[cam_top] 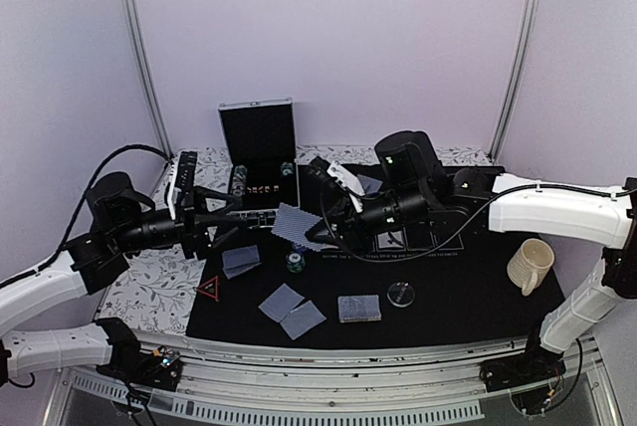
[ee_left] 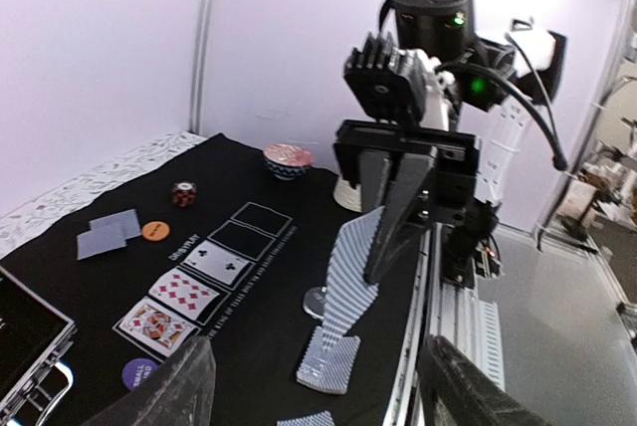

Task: Distribute texas hold em gaming equipment
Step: Pass from the right arm to the left

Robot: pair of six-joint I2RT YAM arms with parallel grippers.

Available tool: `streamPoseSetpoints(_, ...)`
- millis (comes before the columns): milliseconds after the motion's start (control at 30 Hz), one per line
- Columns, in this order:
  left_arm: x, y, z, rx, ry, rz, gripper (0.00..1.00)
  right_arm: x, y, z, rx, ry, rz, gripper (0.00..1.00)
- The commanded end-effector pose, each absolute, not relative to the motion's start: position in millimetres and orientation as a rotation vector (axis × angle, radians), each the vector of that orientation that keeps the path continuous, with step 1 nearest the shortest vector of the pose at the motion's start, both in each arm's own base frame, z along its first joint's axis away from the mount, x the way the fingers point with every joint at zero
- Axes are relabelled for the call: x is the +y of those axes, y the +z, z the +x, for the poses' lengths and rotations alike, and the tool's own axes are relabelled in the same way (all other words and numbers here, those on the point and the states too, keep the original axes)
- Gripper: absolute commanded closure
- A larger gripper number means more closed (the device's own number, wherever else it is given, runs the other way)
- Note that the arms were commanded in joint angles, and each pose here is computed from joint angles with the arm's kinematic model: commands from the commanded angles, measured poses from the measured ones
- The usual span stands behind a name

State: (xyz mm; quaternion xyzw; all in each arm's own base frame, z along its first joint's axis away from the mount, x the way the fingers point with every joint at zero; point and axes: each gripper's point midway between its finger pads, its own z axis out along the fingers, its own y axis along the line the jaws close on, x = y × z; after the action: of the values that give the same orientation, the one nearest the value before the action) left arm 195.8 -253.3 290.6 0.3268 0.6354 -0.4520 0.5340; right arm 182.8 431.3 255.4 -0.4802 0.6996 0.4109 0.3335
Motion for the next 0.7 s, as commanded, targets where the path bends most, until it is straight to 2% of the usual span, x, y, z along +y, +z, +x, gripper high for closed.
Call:
streamPoseSetpoints(0,-271,285,155,1.436,-1.132,1.094,0.27,443,259,170,1.731,1.061,-1.369,0.98)
streamPoseSetpoints(267,-286,275,156,1.476,-1.131,1.171,0.29,459,258,156,1.684,1.073,-1.446,0.98)
streamPoseSetpoints(400,-293,267,162,1.518,-1.117,1.178,0.36,464,262,151,1.644,1.092,-1.467,0.98)
streamPoseSetpoints(567,-301,268,157,1.511,-1.131,1.205,0.63,471,261,147,1.629,1.104,-1.491,0.98)
streamPoseSetpoints(600,-301,268,156,1.51,-1.129,1.204,0.75,471,262,147,1.624,1.106,-1.493,0.98)
streamPoseSetpoints(633,-301,270,155,1.504,-1.127,1.206,0.93,472,263,146,1.615,1.11,-1.497,0.98)
streamPoseSetpoints(667,-299,272,155,1.499,-1.122,1.2,1.0,472,264,146,1.609,1.109,-1.496,0.98)
